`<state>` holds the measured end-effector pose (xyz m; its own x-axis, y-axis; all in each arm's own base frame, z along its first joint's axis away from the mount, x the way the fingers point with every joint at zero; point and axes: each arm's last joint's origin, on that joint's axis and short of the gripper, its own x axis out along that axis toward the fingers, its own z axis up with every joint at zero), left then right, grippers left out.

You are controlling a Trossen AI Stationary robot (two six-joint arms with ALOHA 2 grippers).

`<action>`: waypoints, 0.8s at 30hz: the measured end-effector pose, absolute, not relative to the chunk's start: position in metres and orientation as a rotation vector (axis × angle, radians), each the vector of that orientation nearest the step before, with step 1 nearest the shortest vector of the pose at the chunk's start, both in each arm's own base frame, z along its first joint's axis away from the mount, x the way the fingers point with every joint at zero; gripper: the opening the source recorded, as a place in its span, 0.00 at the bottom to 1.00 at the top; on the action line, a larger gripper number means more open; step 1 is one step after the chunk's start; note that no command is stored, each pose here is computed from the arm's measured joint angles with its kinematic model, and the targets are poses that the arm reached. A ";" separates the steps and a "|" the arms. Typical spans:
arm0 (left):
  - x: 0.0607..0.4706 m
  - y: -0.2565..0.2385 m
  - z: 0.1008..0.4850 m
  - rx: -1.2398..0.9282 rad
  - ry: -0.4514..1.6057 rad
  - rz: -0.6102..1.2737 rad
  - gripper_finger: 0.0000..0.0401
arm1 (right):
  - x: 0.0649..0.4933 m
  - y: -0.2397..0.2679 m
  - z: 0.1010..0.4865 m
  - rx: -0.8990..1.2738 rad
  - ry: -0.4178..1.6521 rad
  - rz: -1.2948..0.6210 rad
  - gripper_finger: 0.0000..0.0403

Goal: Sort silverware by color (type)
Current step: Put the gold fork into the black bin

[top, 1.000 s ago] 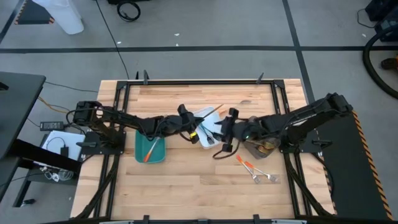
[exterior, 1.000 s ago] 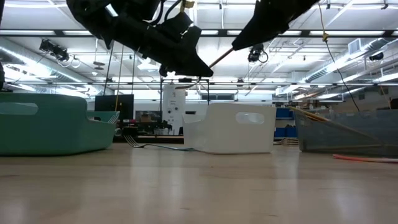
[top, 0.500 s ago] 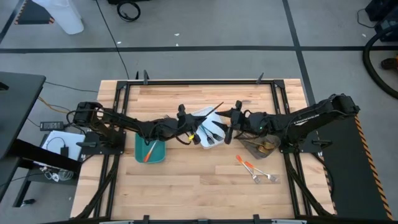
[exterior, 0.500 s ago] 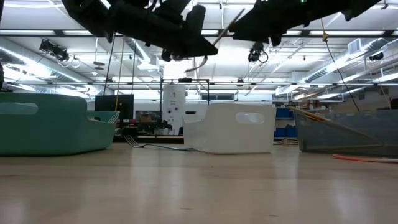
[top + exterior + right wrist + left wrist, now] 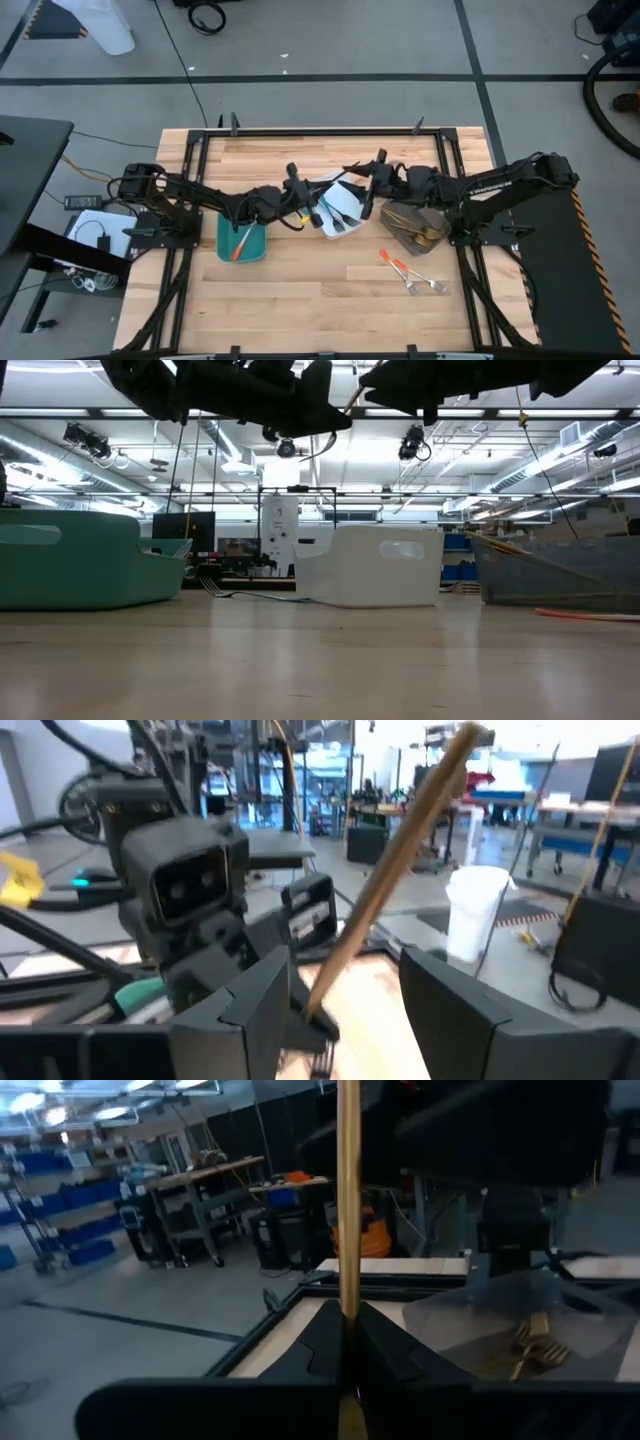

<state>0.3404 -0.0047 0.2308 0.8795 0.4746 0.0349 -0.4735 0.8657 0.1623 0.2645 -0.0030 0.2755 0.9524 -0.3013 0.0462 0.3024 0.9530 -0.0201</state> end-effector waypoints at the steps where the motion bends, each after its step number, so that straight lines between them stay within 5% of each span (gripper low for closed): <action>1: 0.341 -0.005 0.231 0.188 0.011 0.491 0.05 | 0.265 -0.004 0.277 -0.035 -0.055 -0.299 0.48; 8: 0.341 -0.005 0.231 0.216 0.019 0.483 0.05 | 0.264 -0.006 0.282 -0.062 -0.101 -0.304 0.42; 19: 0.343 0.001 0.233 0.205 0.001 0.420 0.05 | 0.264 -0.009 0.282 -0.064 -0.109 -0.278 0.15; 24: 0.343 0.001 0.232 0.191 0.006 0.417 0.13 | 0.265 -0.010 0.281 -0.072 -0.099 -0.264 0.07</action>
